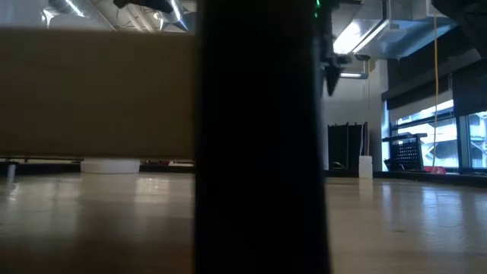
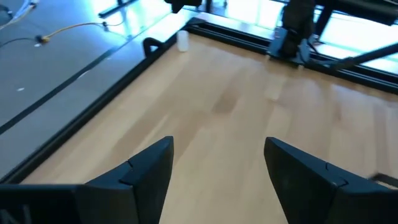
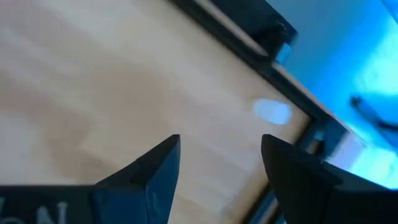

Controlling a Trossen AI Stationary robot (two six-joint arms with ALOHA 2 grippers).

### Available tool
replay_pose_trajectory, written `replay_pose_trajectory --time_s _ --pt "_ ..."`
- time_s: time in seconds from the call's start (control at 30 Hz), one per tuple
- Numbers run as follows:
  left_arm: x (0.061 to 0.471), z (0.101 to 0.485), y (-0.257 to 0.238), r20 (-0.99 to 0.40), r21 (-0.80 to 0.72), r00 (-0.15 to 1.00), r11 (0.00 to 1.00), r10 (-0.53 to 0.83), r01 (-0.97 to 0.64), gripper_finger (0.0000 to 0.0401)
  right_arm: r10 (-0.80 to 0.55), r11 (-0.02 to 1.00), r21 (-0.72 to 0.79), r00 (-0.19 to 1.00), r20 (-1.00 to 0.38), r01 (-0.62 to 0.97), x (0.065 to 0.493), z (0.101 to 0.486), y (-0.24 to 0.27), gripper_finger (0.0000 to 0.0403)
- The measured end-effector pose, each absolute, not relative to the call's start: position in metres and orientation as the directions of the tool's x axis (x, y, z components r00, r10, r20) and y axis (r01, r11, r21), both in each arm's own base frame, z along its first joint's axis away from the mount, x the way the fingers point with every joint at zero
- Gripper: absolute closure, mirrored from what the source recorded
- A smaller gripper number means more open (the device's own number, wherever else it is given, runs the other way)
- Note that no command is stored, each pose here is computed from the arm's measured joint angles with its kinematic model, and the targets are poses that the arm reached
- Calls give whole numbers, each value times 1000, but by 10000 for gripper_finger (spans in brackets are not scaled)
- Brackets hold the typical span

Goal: Pick and place medicine bottles onto shelf by color

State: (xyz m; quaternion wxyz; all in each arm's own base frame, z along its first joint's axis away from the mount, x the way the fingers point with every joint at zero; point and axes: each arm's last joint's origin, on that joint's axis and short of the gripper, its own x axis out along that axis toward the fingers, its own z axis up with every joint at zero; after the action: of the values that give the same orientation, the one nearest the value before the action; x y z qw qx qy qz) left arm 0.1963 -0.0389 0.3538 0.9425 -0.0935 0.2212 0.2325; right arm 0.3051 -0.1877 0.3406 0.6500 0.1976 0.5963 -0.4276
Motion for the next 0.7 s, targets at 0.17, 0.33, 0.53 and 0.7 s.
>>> replay_pose_trajectory --time_s 0.17,0.33,0.53,0.7 --pt "198 354 -28 -461 -74 772 848 438 -525 158 -262 504 -291 -177 -949 813 276 317 -228 177" --pt "199 354 -20 -461 -74 753 826 469 -559 158 -197 461 -261 -189 -962 848 246 290 -266 177" --pt "200 354 -13 -461 -76 736 804 496 -590 158 -120 355 -227 -197 -973 907 212 260 -292 177" --pt "200 354 -8 -461 -76 723 789 515 -610 158 -55 285 -243 -237 -970 927 186 235 -302 177"
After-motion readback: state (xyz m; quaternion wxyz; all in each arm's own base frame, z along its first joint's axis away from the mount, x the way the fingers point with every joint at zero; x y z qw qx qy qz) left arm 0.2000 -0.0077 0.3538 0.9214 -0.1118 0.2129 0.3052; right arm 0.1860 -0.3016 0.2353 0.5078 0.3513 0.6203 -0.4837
